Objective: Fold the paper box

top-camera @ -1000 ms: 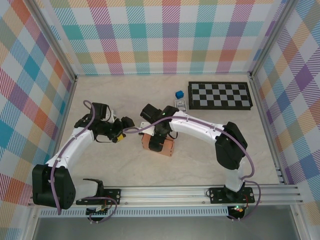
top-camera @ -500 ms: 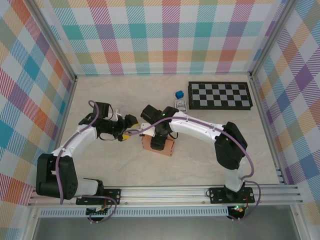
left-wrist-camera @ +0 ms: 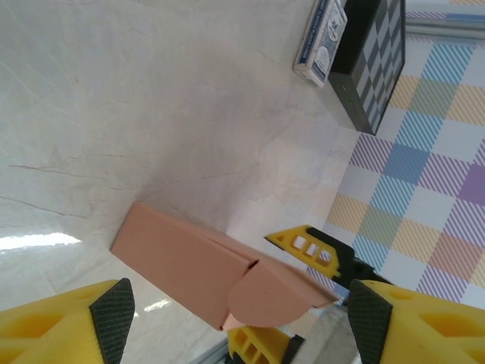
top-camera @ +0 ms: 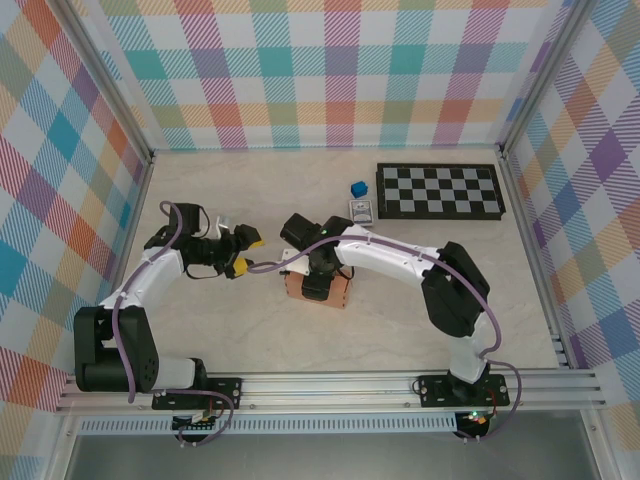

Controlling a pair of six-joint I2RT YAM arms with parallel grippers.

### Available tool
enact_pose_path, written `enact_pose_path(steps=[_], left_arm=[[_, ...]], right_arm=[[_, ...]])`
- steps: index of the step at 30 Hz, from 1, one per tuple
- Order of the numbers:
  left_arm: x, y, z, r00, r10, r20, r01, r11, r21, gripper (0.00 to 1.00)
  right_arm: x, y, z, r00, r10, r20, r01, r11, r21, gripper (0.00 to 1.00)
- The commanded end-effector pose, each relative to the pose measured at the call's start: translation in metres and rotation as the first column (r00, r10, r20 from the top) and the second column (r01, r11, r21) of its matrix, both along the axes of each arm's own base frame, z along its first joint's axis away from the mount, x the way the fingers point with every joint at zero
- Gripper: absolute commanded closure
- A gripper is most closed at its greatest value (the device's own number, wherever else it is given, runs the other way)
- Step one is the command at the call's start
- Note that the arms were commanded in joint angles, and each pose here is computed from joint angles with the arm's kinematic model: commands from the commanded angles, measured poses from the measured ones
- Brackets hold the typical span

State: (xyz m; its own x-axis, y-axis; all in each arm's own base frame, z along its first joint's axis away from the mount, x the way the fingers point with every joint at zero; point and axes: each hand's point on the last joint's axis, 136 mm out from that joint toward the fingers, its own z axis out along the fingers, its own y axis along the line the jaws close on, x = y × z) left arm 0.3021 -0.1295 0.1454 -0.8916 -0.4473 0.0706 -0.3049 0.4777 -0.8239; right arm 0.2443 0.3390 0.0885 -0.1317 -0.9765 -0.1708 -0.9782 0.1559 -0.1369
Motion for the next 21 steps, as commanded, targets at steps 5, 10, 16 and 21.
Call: enact_pose_path(steps=[5,10,16,21], left_arm=[[-0.003,-0.015,0.015,0.999,-0.041,-0.006,0.04,0.987,-0.152,0.25],[0.005,-0.026,0.019,0.998,-0.052,-0.029,0.047,0.983,-0.175,0.25],[0.007,-0.057,0.018,0.992,-0.116,-0.05,0.105,0.978,-0.179,0.25],[0.001,-0.069,0.018,0.988,-0.146,-0.042,0.136,0.974,-0.183,0.25]], right_arm=[[-0.006,-0.006,-0.008,1.0,0.028,-0.007,-0.028,0.999,-0.017,0.41],[-0.013,-0.001,-0.001,0.996,0.086,0.009,-0.087,0.994,0.065,0.43],[-0.011,0.0,-0.003,0.997,0.079,-0.009,-0.078,0.995,0.063,0.41],[-0.014,0.003,-0.002,0.996,0.062,-0.066,-0.055,0.994,0.099,0.36]])
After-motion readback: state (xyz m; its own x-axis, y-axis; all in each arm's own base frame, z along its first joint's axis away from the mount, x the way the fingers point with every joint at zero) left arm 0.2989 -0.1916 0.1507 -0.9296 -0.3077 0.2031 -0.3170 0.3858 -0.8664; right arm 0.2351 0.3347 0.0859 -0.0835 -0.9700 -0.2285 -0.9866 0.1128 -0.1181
